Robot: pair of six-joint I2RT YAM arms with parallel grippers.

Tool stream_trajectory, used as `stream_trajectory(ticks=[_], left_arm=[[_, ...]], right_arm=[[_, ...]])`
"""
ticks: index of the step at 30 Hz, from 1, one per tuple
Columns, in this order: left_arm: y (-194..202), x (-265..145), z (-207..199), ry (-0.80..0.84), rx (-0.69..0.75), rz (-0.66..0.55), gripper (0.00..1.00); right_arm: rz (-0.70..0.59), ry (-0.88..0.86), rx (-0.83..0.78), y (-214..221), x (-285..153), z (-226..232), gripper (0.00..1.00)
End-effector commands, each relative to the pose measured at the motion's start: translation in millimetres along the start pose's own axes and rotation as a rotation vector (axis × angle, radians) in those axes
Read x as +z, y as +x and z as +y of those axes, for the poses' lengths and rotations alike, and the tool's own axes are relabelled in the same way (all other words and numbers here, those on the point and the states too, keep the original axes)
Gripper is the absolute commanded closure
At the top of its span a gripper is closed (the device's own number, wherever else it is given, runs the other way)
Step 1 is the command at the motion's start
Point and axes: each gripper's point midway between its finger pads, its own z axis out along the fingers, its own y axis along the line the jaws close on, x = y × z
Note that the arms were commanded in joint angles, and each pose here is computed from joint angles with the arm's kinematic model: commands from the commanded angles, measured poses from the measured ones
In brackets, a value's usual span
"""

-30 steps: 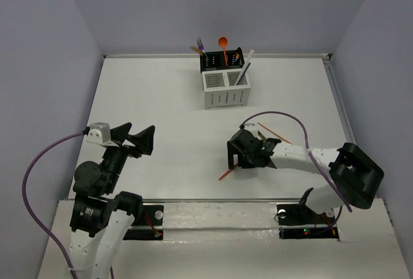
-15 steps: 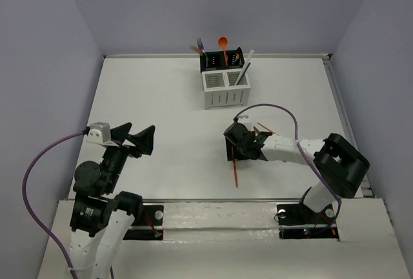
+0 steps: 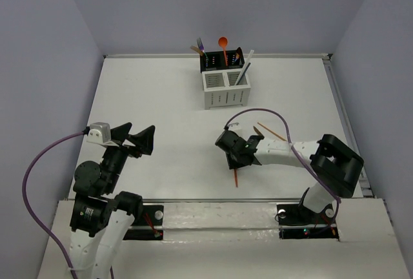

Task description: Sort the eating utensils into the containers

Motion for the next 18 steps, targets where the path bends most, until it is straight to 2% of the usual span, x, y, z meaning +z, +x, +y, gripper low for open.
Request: stream_trajectory(ticks=[1, 3, 6, 10, 14, 15, 18], left_arm=[[-18, -1, -10, 0.041, 0.006, -0.059, 0.01], [-19, -1, -10, 0.042, 0.006, -0.062, 0.01], [-18, -1, -10, 0.039, 0.005, -0.059, 0.01], [-18, -1, -10, 0.039, 0.006, -0.058, 0.01], [-18, 0, -8, 0.031, 0.007, -0.058, 0.01], [-17, 0, -8, 0.033, 0.007, -0.057, 0.01], [-17, 0, -8, 0.032, 0.007, -0.056, 0.01]], right_arm=[[0.106, 0.038, -0.034, 28, 1, -4, 0.75], [0.11, 0.049, -0.04, 29, 3, -6, 0.79], [0.11, 0.068, -0.057, 27, 6, -8, 0.93], [0.036, 0.05, -0.06, 7, -4, -4, 0.93], [-0.232, -0.045, -0.027, -62, -51, 12, 0.93], [-0.355, -0.113, -0.03, -92, -76, 22, 0.93], [-0.602, -0.2, -0.004, -158, -131, 32, 0.93]])
